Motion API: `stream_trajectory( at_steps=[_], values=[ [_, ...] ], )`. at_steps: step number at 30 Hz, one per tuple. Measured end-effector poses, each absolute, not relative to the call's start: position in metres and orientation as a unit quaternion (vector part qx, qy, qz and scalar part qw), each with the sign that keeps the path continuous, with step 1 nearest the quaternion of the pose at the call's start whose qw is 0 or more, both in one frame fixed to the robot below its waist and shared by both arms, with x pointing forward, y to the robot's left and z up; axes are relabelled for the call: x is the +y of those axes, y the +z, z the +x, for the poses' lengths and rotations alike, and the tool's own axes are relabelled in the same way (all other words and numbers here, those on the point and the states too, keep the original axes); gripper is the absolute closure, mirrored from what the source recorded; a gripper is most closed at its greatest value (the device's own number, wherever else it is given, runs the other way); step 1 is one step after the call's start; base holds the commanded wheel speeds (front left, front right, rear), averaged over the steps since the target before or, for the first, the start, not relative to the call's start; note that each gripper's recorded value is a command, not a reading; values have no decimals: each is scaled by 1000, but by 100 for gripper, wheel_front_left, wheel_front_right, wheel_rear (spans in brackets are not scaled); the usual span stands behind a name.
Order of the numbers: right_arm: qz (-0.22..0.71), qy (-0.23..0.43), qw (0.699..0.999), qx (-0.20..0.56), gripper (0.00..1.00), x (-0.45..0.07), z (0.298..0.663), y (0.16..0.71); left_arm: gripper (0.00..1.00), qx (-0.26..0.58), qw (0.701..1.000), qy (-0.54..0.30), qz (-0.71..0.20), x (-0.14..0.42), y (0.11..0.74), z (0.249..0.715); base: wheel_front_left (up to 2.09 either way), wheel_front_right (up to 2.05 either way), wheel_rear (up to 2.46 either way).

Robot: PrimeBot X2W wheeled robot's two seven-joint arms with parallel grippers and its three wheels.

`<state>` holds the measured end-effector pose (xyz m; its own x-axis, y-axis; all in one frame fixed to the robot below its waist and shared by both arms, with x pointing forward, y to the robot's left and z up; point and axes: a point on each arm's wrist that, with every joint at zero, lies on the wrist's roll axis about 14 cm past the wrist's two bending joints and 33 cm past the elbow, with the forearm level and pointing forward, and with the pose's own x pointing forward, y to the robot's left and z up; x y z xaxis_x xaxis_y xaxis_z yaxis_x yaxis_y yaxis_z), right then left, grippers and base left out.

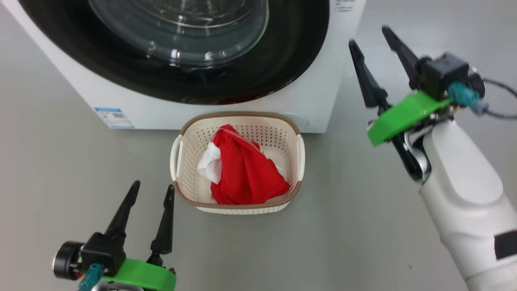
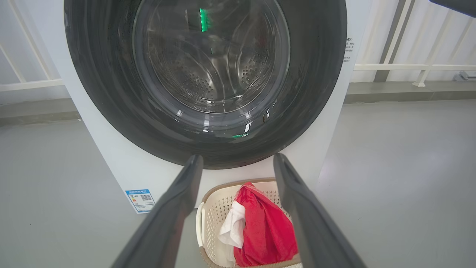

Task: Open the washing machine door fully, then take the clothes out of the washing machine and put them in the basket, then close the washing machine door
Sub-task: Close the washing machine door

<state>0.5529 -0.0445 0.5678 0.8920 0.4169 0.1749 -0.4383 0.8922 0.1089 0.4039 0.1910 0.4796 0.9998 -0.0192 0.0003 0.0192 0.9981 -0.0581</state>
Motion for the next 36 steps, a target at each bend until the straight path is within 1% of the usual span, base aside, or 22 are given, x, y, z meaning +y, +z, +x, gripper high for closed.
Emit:
stream_trajectory(
  at_steps=[6, 13, 20, 32, 36],
  values=[
    [70, 172, 980, -71, 0, -83, 521, 555, 0, -3, 999, -15, -33, 184, 482, 399, 0, 0, 0],
    [68, 141, 985, -68, 0, -108, 481, 545, 0, -14, 999, -23, -34, 177, 490, 393, 0, 0, 0],
    [60, 109, 990, -61, 0, -139, 450, 536, 0, -28, 999, -20, -34, 176, 501, 386, 0, 0, 0],
    [87, 67, 992, -59, 0, -162, 394, 525, 0, -36, 999, 6, -39, 190, 505, 360, 0, 0, 0],
    [90, 61, 992, -57, 0, -165, 385, 521, 0, -40, 998, 10, -42, 193, 507, 356, 0, 0, 0]
  ],
)
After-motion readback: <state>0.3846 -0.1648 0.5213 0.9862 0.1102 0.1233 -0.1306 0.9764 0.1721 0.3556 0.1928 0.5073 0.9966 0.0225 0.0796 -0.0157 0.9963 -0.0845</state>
